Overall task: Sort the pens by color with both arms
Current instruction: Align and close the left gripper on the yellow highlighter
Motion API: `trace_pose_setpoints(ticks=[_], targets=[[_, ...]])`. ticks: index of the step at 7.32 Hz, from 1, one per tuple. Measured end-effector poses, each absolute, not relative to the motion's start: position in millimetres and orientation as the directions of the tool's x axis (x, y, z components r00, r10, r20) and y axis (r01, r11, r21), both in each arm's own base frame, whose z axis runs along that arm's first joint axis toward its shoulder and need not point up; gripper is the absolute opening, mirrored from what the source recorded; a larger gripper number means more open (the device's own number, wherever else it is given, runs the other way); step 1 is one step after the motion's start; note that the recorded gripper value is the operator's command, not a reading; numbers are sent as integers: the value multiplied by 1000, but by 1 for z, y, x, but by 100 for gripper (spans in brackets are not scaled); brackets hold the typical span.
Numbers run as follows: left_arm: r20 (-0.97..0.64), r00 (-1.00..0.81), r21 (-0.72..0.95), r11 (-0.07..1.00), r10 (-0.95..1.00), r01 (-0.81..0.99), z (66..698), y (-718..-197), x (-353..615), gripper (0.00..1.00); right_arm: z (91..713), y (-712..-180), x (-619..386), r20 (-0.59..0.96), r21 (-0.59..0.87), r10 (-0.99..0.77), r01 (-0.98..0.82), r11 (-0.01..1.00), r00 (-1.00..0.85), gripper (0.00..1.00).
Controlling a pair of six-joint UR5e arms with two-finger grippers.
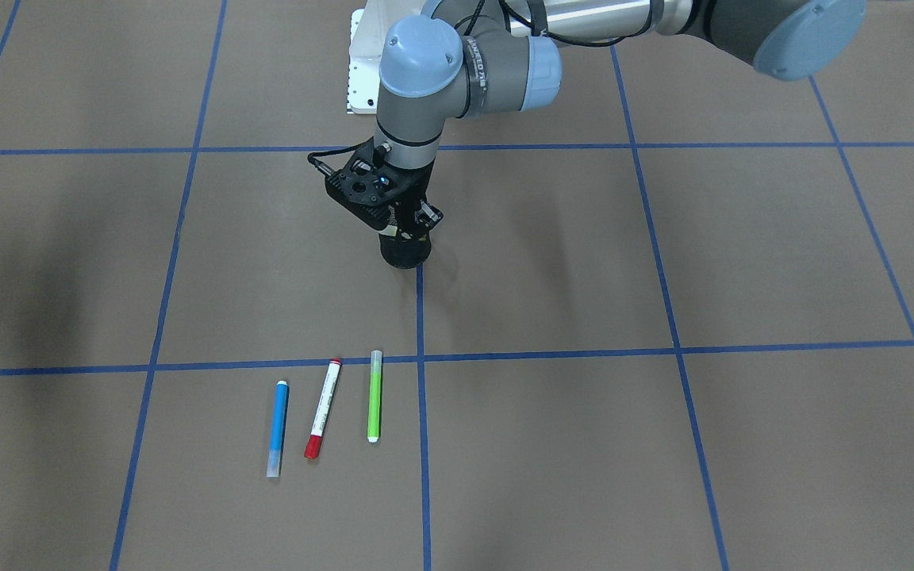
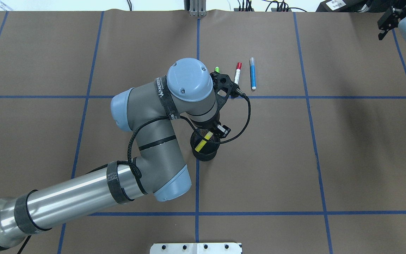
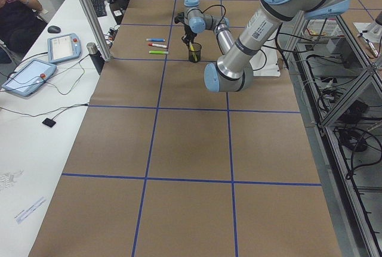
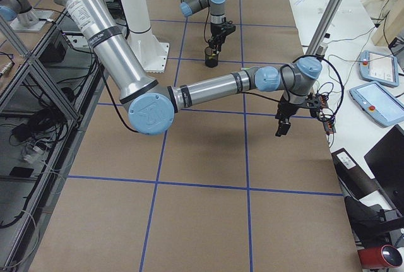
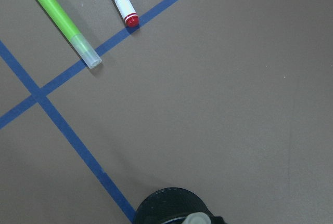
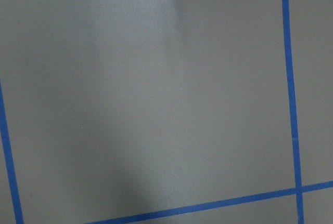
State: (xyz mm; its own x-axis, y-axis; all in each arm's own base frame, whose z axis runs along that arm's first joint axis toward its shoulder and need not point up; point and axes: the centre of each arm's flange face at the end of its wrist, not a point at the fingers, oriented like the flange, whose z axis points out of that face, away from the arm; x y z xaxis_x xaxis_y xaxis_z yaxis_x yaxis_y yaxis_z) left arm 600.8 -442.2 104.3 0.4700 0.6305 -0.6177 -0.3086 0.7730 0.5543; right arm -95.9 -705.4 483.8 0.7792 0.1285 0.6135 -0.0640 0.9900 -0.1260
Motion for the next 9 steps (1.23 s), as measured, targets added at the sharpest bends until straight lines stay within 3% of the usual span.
trace_pose_setpoints(ticks=[3, 5, 9], targets=[[-618, 472, 552, 774, 629, -309, 107, -442, 601, 29, 484, -705, -96, 613, -127, 129, -64, 990, 779, 98], [-618, 473, 550, 775, 628, -310, 108, -442, 600, 17, 485, -705, -96, 613, -127, 129, -64, 990, 779, 98], [-623, 469, 554, 776, 626, -301, 102, -440, 594, 13, 485, -705, -96, 613, -127, 129, -64, 990, 779, 98]])
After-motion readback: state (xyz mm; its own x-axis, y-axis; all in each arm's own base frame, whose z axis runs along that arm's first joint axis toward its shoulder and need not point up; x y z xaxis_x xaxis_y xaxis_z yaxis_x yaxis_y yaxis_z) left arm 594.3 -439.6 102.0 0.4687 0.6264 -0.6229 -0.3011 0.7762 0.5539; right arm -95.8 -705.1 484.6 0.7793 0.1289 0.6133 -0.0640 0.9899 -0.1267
